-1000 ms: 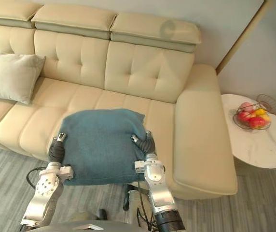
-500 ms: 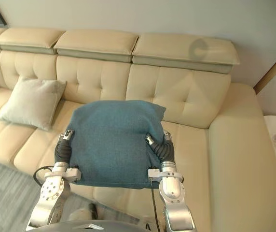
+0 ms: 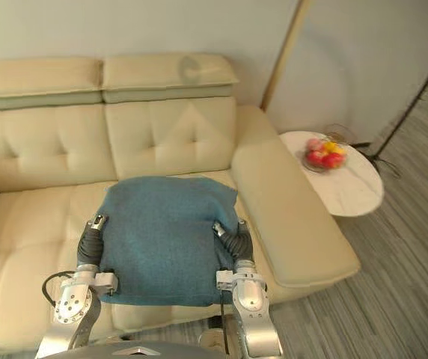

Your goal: Pick up cushions and gather them together orderly.

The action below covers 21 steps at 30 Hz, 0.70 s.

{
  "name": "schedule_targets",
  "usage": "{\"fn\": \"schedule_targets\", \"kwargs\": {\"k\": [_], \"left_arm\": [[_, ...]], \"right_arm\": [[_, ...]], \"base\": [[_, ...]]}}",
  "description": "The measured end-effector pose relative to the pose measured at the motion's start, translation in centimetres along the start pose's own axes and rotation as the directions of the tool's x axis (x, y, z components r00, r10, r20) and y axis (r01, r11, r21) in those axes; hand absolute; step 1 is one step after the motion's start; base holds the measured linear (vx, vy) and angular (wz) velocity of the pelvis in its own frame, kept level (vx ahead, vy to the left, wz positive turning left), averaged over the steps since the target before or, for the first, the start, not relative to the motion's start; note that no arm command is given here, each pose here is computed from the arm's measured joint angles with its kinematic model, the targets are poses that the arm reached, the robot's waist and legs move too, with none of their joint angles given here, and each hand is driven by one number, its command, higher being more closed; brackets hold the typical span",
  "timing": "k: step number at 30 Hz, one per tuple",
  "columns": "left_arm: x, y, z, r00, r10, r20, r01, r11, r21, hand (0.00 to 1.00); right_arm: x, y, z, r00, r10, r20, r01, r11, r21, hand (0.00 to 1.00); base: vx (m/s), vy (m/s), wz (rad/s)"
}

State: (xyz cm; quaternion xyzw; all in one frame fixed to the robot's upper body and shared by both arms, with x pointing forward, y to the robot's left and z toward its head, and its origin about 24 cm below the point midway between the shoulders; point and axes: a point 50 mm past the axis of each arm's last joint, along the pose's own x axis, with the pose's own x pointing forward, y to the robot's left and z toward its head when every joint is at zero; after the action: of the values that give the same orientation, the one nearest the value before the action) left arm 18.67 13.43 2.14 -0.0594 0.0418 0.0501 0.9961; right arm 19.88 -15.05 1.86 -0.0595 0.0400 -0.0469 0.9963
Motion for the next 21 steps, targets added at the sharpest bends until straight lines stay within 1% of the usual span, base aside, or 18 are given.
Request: {"fn": "schedule_targets", "kwargs": {"k": [4, 8, 12, 15, 17, 19, 21], "left_arm": [[0.1, -0.1, -0.5, 1.0, 0.002, -0.024, -0.002, 1.0, 0.0, 1.0], [1.0, -0.1, -0.7, 1.0, 0.002, -0.029, -0.002, 1.0, 0.015, 1.0], [3.0, 0.1, -0.7, 1.0, -0.001, -0.023, 0.003, 0.997, 0.071, 1.0], [5.2, -0.9, 1.4, 0.998, -0.016, 0.064, 0.011, 0.997, 0.075, 1.0], [7.7, -2.0, 4.4, 0.984, -0.013, 0.18, -0.001, 0.997, 0.078, 1.0], [9.0, -2.3, 6.3, 0.97, -0.002, 0.242, -0.018, 0.997, 0.079, 1.0], [11.3, -2.9, 10.5, 0.928, 0.043, 0.37, -0.067, 0.996, 0.054, 1.0]], "right_arm": [[0.2, 0.0, -1.0, 0.999, 0.01, -0.04, -0.011, 1.0, -0.019, 1.0], [1.0, 0.3, -1.4, 0.998, 0.019, -0.053, -0.02, 0.999, -0.025, 1.0], [2.9, 0.4, -0.8, 0.999, 0.037, -0.026, -0.039, 0.998, -0.056, 1.0], [5.4, 0.3, 1.4, 0.998, 0.021, 0.065, -0.015, 0.996, -0.091, 1.0], [8.1, 0.5, 5.0, 0.983, -0.02, 0.185, 0.039, 0.995, -0.097, 1.0], [9.1, 0.7, 7.1, 0.966, -0.052, 0.253, 0.075, 0.994, -0.081, 1.0], [10.8, 1.2, 12.0, 0.909, -0.112, 0.4, 0.145, 0.988, -0.052, 1.0]], "base": [[0.1, -0.072, -0.1], [0.01, -0.018, -0.04], [-0.04, -0.027, 0.02], [-0.09, -0.05, 0.01], [-0.14, -0.056, 0.08], [-0.14, -0.041, 0.16], [-0.18, -0.066, 0.28]]}}
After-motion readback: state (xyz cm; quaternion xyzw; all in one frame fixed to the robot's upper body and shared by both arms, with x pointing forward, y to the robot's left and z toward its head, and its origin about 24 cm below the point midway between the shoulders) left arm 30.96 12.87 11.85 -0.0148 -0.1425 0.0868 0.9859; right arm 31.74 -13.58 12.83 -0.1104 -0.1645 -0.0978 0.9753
